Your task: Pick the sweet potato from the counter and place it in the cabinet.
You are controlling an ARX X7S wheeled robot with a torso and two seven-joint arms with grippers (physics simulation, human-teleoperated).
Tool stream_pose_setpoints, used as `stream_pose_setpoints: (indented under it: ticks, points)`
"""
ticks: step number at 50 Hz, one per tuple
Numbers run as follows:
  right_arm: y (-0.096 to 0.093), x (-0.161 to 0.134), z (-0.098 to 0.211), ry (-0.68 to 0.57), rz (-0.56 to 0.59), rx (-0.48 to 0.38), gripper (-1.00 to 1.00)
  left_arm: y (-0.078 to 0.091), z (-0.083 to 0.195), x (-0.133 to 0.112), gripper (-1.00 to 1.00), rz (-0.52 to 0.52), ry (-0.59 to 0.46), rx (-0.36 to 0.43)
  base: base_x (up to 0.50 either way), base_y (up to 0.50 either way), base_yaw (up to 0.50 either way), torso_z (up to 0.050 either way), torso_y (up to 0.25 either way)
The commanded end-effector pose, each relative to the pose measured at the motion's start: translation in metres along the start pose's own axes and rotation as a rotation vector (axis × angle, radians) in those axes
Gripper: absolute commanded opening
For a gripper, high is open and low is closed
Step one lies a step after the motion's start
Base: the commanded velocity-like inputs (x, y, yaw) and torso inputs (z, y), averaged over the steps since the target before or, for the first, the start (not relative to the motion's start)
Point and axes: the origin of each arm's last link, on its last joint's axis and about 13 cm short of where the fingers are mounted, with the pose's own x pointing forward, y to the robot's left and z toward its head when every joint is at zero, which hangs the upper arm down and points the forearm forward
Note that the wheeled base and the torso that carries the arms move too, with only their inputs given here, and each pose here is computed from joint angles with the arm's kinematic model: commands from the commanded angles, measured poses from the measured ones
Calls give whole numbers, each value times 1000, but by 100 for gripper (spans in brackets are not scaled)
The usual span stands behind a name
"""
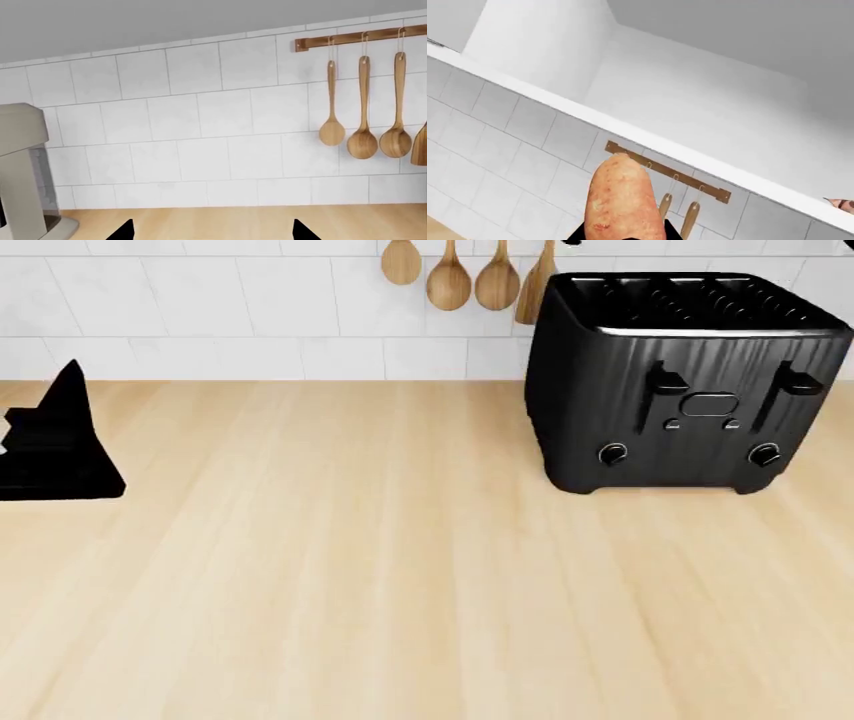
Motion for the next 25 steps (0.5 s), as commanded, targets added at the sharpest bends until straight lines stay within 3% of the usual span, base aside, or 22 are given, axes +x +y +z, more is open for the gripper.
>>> stream_pose_setpoints:
  ticks: [1, 9, 25]
  points:
    - [-11, 21, 19, -56, -49, -60, -100, -1, -1, 2, 100, -6, -1, 4, 0, 0, 3, 0, 0]
    - [-19, 49, 31, -34, -55, -82, -100, -2, 0, 2, 100, -12, -1, 5, 0, 0, 0, 0, 0]
    - [-39, 109, 22, 93, -102, -89, -100, -1, 0, -2, 100, -12, -4, 5, 0, 0, 0, 0, 0]
